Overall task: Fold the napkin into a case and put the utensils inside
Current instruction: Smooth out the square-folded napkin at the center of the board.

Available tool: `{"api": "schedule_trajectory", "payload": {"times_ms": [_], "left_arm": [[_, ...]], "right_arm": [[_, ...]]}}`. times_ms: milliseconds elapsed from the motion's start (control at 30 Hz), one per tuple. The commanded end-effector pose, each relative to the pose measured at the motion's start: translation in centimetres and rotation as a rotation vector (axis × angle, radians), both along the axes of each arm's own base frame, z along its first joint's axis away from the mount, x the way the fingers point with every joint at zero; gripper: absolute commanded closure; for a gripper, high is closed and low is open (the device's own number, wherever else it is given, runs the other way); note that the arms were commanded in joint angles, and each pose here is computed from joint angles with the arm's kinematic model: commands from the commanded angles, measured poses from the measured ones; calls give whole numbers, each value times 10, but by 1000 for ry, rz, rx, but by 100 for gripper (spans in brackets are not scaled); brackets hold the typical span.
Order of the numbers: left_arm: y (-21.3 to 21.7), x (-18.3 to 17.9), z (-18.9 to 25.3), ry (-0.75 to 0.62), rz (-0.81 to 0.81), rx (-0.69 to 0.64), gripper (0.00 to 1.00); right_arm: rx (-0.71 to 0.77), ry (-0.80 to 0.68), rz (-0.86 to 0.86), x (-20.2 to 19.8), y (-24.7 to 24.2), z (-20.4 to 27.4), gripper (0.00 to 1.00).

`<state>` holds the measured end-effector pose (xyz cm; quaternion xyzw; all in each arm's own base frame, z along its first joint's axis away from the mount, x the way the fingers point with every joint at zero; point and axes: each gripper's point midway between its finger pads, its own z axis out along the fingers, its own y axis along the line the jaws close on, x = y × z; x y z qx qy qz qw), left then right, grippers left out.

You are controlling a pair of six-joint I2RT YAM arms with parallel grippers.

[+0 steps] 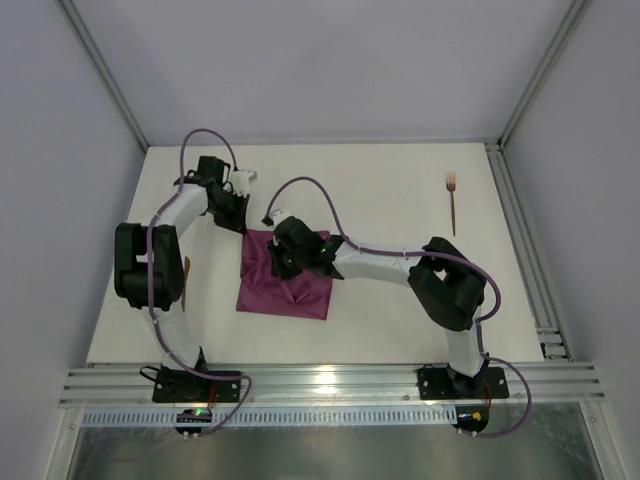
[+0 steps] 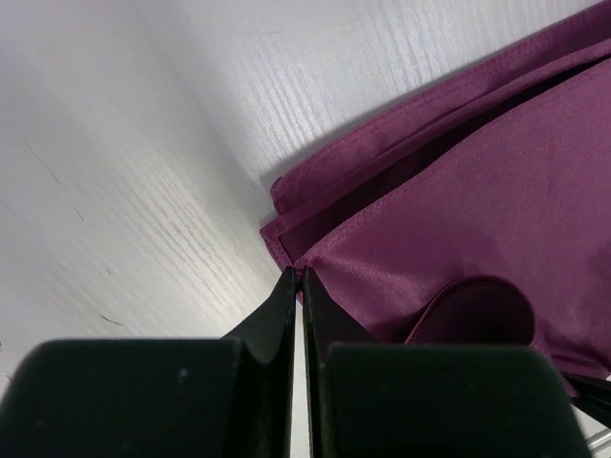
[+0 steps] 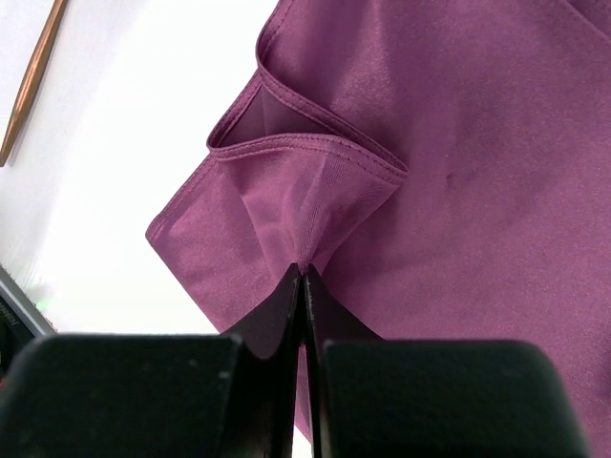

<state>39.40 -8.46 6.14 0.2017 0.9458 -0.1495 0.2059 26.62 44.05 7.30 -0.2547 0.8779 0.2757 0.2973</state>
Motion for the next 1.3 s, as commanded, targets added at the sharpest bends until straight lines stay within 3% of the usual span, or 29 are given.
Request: {"api": "schedule_trajectory", "payload": {"times_ms": [0, 200, 433, 633, 967, 1133, 1167, 1267], "left_arm": [[-9, 13, 24, -73, -7, -43, 100], [-14, 25, 30, -108, -20, -49, 100], [-8, 32, 10, -48, -12, -1, 100], [3, 5, -11, 61, -27, 59, 100], [23, -3, -17, 80, 4, 147, 100], [20, -8, -27, 111, -14, 134, 80], [20, -7, -26, 103, -12, 134, 72], [20, -6, -26, 96, -16, 134, 59]], "right_arm": [[94, -77, 38, 0, 12, 41, 96], [106, -119, 83, -6, 18, 47, 96], [118, -174, 124, -14, 25, 55, 96], [91, -165, 156, -24, 29, 41, 96], [114, -188, 200, -31, 33, 43, 96], [124, -192, 305, -57, 47, 37, 96], [117, -191, 311, -59, 47, 34, 96], [94, -178, 306, -60, 45, 23, 78]]}}
